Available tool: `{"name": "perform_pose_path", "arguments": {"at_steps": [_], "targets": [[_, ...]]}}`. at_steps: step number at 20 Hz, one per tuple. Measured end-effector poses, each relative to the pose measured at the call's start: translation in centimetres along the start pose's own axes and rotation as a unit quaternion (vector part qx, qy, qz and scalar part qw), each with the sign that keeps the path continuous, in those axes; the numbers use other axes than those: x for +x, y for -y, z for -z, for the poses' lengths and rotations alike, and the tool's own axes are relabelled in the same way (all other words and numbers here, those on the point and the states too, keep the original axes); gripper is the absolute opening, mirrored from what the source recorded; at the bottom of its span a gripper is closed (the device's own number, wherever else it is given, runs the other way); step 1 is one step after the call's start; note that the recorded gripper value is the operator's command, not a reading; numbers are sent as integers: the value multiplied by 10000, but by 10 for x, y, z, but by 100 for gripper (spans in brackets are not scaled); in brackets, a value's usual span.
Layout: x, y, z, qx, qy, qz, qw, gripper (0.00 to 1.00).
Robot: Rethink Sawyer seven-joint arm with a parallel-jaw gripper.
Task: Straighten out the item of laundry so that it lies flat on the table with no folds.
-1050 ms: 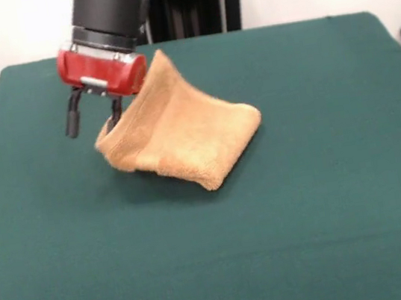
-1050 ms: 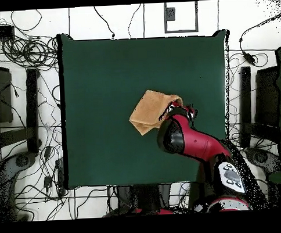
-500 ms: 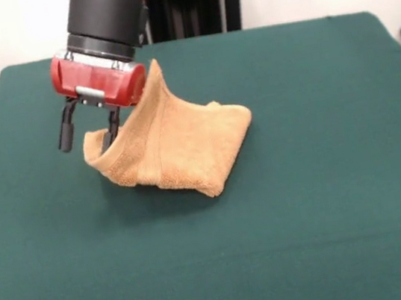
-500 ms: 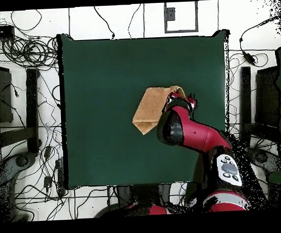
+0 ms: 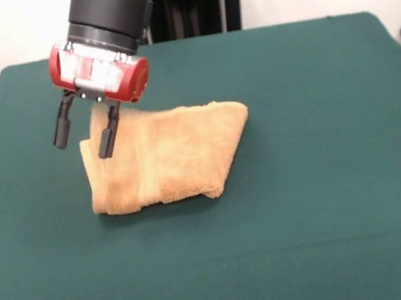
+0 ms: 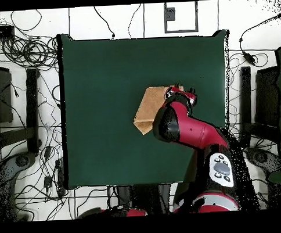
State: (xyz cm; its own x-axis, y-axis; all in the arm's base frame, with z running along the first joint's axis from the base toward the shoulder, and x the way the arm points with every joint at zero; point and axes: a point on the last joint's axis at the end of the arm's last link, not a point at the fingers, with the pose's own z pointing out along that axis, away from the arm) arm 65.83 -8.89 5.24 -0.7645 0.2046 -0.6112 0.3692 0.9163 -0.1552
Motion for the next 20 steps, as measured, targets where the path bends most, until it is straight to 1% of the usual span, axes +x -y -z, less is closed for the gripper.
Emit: {"name": "perform_pose_path", "arguments": {"at_steps": [5, 10, 17, 20], "targets": [[-11, -13, 9, 60, 111, -48, 9999, 100], [-19, -18, 17, 115, 144, -75, 9998, 100], [-34, -11, 29, 123, 139, -103, 9998, 100], [-41, -9, 35, 27, 117, -140, 9998, 100]]}}
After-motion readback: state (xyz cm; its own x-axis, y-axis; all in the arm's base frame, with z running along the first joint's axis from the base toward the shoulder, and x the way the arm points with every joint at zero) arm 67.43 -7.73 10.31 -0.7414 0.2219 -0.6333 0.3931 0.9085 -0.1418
